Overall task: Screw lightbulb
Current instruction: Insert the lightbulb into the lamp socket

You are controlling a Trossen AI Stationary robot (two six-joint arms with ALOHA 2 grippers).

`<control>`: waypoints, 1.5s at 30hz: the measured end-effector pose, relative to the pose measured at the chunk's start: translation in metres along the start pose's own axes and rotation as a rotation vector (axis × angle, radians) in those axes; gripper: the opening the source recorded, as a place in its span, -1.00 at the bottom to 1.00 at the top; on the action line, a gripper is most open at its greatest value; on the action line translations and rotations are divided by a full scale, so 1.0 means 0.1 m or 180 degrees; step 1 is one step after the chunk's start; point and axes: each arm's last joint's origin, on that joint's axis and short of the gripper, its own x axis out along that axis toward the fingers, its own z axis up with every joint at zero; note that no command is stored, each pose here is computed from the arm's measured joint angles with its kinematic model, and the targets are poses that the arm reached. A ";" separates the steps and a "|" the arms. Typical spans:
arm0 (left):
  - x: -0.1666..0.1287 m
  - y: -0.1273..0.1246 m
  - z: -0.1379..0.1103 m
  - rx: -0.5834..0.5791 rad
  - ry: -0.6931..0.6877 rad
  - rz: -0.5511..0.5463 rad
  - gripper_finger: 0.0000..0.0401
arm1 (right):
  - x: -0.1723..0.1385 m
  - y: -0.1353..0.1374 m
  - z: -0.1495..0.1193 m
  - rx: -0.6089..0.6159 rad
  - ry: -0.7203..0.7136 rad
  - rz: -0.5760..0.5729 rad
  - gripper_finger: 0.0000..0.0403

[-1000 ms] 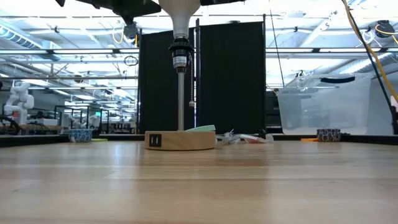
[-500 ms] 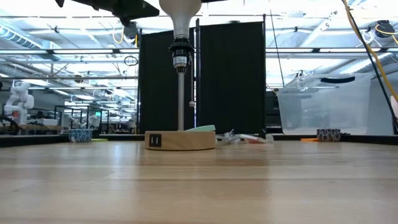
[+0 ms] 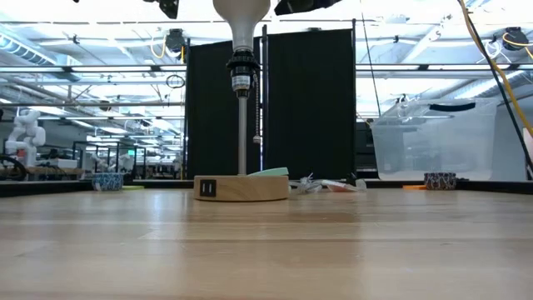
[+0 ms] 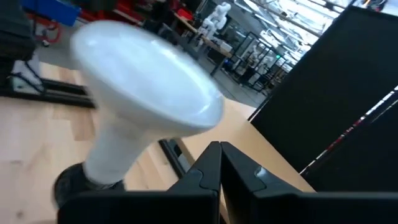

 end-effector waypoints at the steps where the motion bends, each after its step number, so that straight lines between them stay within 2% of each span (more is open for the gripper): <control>1: 0.01 -0.01 0.00 0.0001 0.0000 -0.0018 -1.00 | 0.02 -0.02 0.00 0.0009 -0.0023 -0.0017 -1.00; 4: 0.04 -0.03 0.00 0.0007 -0.0012 -0.0054 -1.00 | 0.07 -0.06 0.02 0.0040 -0.0131 0.0042 -1.00; 7: 0.08 -0.02 -0.03 -0.0004 0.0069 0.0058 -1.00 | 0.10 -0.10 0.04 0.0070 -0.0228 0.0043 -1.00; 18: 0.20 0.03 -0.12 -0.0035 0.0234 0.0173 -1.00 | 0.12 -0.11 0.03 0.0125 -0.0272 0.0128 -1.00; 28: 0.18 0.14 -0.16 -0.0065 0.0318 0.0382 -1.00 | 0.03 -0.05 0.07 0.0136 -0.0314 0.0200 -1.00; 35: 0.15 0.23 -0.19 -0.0088 0.0356 0.0570 -1.00 | -0.06 0.05 0.11 0.0121 -0.0431 0.0433 -1.00; 45: 0.11 0.29 -0.20 -0.0103 0.0420 0.0662 -1.00 | -0.19 0.17 0.11 0.0116 -0.0362 0.0586 -1.00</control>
